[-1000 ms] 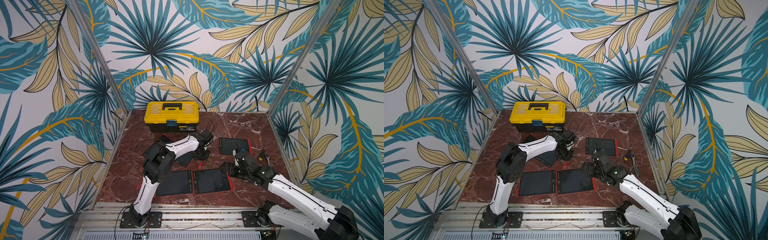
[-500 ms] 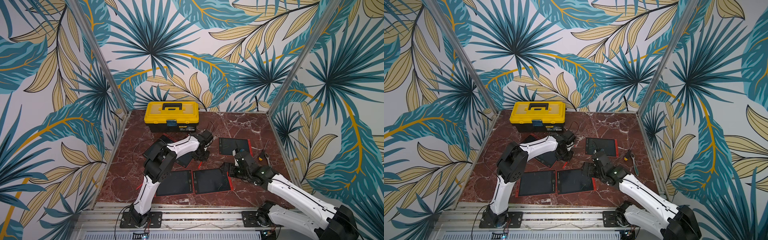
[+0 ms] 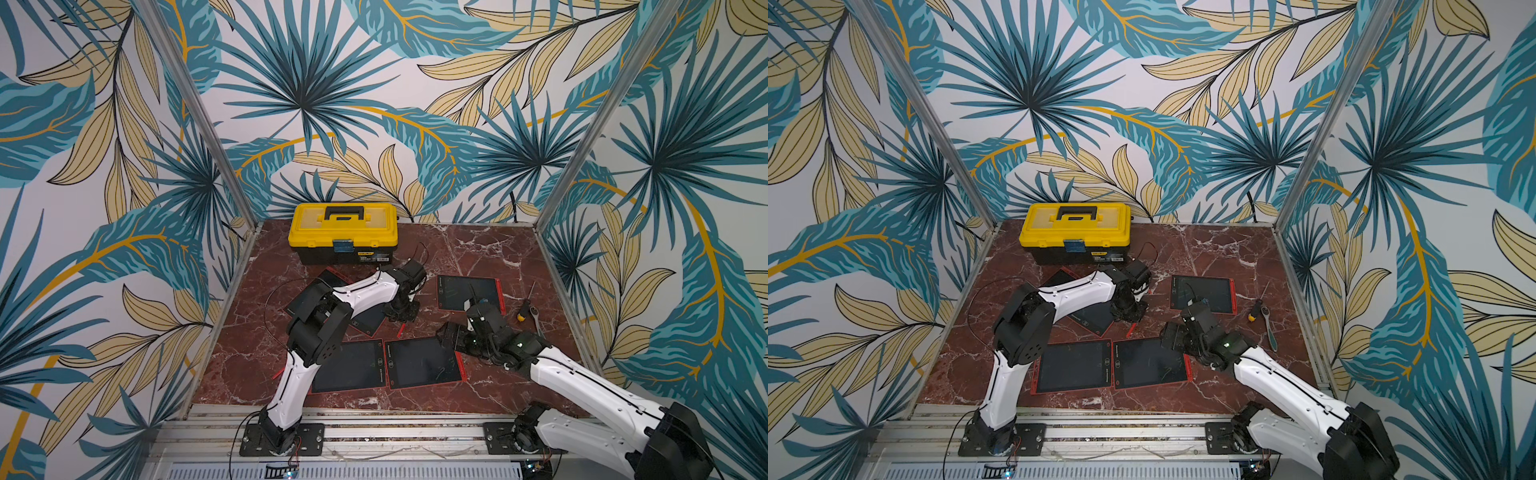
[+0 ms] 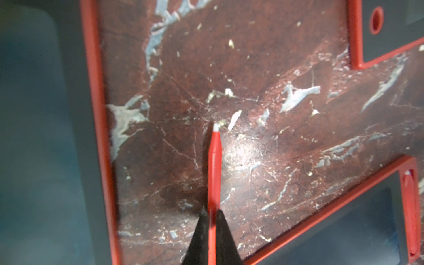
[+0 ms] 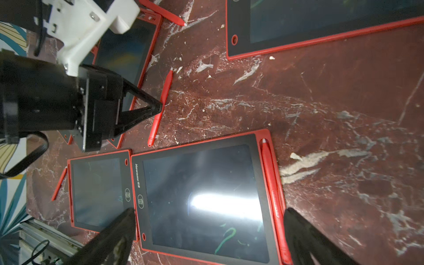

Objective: Place the stylus back onto the writing tablet
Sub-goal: Pick up the stylus from the center of the board.

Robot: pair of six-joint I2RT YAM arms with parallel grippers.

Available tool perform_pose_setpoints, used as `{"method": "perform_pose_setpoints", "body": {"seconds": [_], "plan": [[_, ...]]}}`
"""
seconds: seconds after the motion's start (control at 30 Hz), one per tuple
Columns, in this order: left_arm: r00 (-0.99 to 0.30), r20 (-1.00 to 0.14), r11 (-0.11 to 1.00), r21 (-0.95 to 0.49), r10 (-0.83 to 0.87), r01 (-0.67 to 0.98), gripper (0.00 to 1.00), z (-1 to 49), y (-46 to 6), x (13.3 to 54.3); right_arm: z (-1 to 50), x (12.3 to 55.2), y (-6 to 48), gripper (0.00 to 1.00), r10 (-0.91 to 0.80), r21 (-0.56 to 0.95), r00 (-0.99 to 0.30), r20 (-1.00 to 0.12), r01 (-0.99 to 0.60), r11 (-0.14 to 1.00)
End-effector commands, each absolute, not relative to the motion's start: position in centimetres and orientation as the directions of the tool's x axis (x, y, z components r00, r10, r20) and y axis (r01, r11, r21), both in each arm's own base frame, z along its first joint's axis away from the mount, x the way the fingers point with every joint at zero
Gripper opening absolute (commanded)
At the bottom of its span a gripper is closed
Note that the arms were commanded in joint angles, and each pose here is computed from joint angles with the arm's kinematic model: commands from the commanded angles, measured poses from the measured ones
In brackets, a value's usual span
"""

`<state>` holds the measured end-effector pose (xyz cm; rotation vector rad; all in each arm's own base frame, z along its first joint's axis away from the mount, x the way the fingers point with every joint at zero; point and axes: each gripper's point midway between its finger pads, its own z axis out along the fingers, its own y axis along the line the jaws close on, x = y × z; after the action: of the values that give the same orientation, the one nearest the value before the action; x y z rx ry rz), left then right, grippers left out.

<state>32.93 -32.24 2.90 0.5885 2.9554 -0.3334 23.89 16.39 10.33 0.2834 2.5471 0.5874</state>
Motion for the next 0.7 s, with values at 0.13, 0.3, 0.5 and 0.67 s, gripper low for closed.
{"method": "perform_pose_setpoints", "body": {"seconds": [0.13,0.3,0.5,0.67], "plan": [[-0.922,-0.150,0.901,-0.205,0.358,0.383,0.11,3.7,-32.2,32.5,10.0,24.5,17.3,1.00,0.356,0.508,-0.843,-0.404,0.117,0.854],[-0.922,-0.142,0.905,-0.187,0.360,0.382,0.16,3.1,-32.3,32.5,10.3,24.5,17.2,1.00,0.363,0.511,-0.838,-0.407,0.121,0.851],[-0.918,-0.142,0.906,-0.164,0.369,0.390,0.19,2.5,-32.2,32.7,10.2,24.6,17.2,1.00,0.370,0.512,-0.837,-0.403,0.128,0.849],[-0.921,-0.121,0.912,-0.138,0.370,0.385,0.16,1.3,-31.7,32.6,10.0,24.4,17.0,1.00,0.372,0.510,-0.837,-0.401,0.134,0.850]]}}
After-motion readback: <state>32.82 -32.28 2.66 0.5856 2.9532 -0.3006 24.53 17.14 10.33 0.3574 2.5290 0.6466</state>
